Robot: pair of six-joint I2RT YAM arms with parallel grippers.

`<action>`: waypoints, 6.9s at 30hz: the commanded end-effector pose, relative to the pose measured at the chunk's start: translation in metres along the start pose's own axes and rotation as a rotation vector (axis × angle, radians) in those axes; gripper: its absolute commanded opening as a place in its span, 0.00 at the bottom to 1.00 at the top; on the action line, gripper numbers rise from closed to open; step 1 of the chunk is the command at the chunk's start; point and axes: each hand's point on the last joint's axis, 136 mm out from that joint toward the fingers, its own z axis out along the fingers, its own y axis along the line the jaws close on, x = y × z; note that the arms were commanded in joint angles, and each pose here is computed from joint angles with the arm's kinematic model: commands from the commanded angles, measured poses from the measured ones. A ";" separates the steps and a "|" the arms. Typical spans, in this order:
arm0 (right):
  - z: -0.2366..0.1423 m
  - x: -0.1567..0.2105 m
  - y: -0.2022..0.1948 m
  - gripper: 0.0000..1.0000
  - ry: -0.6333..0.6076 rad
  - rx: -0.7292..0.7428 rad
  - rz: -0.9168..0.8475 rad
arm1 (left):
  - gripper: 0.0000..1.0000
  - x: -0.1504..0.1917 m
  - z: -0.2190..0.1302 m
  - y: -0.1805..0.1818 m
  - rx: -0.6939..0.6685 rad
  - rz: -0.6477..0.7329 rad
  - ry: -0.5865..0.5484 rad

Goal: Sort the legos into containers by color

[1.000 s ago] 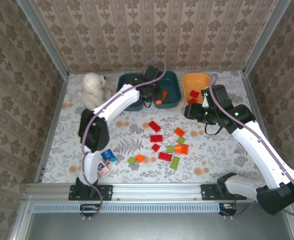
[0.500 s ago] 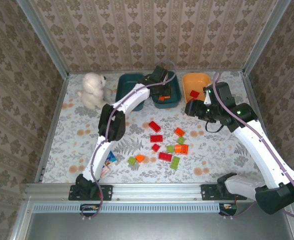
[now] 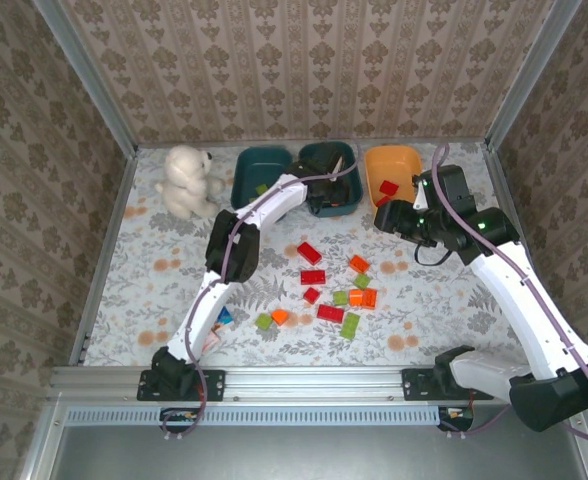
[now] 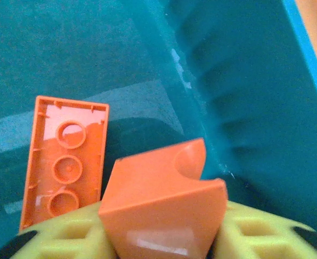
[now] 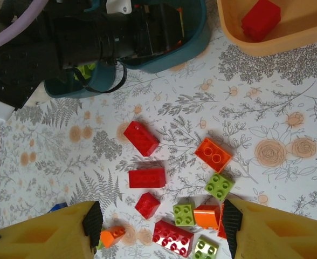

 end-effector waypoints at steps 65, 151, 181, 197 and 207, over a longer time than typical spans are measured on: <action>0.285 0.095 0.050 0.31 0.521 0.251 -0.683 | 0.76 0.182 -0.350 0.111 -0.068 -0.536 -0.251; -0.123 0.040 0.001 0.82 -0.187 -0.150 -0.046 | 0.73 0.216 -0.102 -0.116 -0.055 0.301 0.404; -0.125 0.043 0.006 0.81 -0.170 -0.174 -0.056 | 0.27 0.209 -0.077 -0.099 -0.212 0.331 0.405; -0.075 0.042 0.016 0.81 -0.033 -0.174 -0.051 | 0.24 0.071 -0.214 0.027 -0.218 -0.059 0.127; -0.039 0.051 0.022 0.80 0.107 -0.175 -0.046 | 0.23 0.033 -0.151 0.128 -0.300 -0.226 0.172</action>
